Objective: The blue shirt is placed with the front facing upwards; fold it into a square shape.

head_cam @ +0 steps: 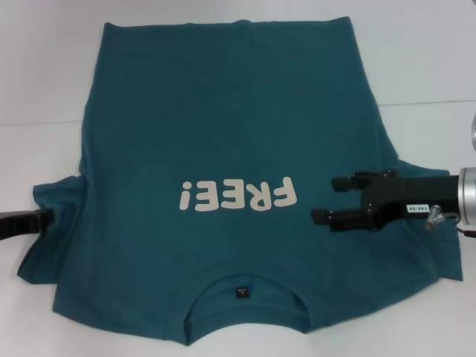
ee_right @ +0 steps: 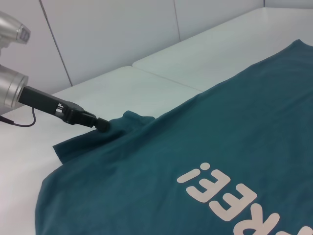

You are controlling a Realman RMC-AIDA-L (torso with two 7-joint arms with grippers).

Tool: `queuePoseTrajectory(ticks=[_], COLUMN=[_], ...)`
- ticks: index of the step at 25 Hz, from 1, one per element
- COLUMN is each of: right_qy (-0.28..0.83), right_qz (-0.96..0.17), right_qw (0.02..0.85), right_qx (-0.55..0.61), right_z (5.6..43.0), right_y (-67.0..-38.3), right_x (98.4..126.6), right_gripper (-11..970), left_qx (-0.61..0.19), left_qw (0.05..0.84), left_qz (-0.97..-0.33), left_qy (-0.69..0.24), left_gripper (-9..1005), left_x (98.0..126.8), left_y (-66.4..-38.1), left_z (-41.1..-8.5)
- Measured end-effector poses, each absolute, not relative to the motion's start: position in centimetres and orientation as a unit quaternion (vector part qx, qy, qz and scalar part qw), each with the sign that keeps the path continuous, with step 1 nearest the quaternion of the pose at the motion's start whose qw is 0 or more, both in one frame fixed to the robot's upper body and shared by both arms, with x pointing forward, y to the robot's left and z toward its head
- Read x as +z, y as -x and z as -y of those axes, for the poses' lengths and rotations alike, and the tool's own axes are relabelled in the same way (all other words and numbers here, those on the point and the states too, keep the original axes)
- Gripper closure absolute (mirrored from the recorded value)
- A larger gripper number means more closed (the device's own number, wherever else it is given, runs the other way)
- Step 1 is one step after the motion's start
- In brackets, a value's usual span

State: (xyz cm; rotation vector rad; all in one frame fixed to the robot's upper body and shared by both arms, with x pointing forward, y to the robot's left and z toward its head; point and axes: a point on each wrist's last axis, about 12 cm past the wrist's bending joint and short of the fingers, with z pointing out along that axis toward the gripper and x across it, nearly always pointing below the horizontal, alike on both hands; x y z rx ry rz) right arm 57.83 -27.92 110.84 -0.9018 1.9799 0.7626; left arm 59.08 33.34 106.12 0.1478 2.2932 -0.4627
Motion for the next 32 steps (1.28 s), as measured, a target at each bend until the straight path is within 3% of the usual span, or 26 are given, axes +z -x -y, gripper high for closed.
queuePoseTrajectory(ticks=[6, 28, 32], right_qy=[0.357, 0.349, 0.349], right_qz=[-0.785, -0.788, -0.788], right_qw=[0.405, 0.404, 0.404], right_qx=[0.303, 0.308, 0.308], right_z=[27.9, 28.2, 28.2], right_y=[-57.8, -57.6, -57.6], right_x=[110.8, 110.7, 110.7], right_gripper=[44, 44, 43], left_qx=[-0.178, -0.175, -0.181], left_qw=[0.391, 0.405, 0.406], left_qz=[-0.901, -0.894, -0.895], left_qy=[-0.063, -0.082, -0.042], left_gripper=[975, 962, 960], left_x=[106.2, 107.7, 107.8], left_y=[-59.1, -59.3, -59.0], left_z=[-33.3, -34.0, -34.6])
